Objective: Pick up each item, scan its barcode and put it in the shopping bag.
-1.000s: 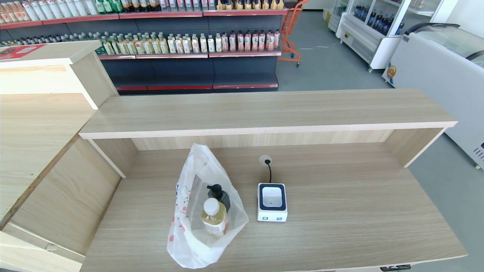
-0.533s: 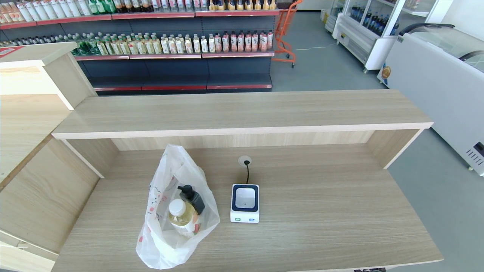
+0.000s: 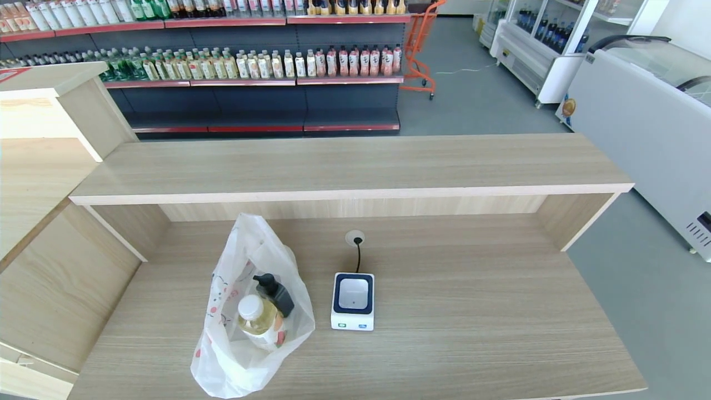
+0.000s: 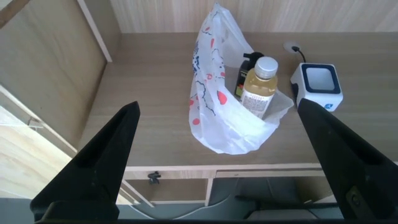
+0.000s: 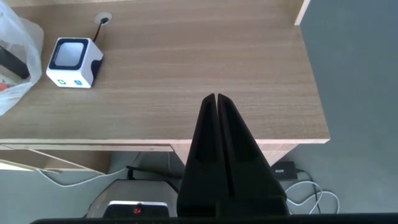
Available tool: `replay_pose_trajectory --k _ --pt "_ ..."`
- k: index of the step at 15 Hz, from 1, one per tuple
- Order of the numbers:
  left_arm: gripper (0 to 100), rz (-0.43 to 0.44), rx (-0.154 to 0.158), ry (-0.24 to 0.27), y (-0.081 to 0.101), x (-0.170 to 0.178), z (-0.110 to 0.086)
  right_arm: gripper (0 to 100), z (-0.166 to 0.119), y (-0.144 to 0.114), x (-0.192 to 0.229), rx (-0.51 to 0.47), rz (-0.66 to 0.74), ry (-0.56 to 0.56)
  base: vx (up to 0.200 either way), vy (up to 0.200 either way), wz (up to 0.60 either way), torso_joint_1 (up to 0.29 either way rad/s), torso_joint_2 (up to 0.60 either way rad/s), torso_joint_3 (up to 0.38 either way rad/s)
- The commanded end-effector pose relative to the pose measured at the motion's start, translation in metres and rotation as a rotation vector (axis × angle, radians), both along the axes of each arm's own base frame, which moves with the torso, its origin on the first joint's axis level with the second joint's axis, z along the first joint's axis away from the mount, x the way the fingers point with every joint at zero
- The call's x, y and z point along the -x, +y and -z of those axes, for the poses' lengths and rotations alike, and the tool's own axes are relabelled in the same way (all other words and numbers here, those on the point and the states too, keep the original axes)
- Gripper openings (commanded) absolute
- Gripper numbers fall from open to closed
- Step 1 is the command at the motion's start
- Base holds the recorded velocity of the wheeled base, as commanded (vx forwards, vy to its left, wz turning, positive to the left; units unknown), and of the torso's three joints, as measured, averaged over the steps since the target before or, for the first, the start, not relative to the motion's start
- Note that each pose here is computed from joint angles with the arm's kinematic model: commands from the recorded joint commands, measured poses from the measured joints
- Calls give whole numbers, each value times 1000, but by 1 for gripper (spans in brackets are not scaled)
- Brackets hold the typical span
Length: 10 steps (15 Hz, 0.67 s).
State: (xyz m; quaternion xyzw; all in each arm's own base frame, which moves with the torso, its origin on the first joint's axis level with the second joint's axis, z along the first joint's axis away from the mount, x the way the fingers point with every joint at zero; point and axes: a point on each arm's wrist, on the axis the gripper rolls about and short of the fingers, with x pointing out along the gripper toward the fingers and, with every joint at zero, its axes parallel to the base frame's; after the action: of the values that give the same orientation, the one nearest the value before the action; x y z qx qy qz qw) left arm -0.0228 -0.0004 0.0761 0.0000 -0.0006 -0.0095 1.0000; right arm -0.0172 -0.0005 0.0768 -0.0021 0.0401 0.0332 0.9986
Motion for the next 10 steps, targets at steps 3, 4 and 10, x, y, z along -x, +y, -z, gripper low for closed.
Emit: replay_pose_trajectory --k 3,4,10 --pt "100 -1 3 -2 0 0 0 0 0 0 0 1 -1 5 133 0 0 -2 2 5" --pt "100 -1 3 -2 0 0 0 0 0 0 0 0 -1 4 0 0 0 0 0 0" --pt "100 -1 3 -2 0 0 0 0 0 0 0 0 -1 4 0 0 0 0 0 0"
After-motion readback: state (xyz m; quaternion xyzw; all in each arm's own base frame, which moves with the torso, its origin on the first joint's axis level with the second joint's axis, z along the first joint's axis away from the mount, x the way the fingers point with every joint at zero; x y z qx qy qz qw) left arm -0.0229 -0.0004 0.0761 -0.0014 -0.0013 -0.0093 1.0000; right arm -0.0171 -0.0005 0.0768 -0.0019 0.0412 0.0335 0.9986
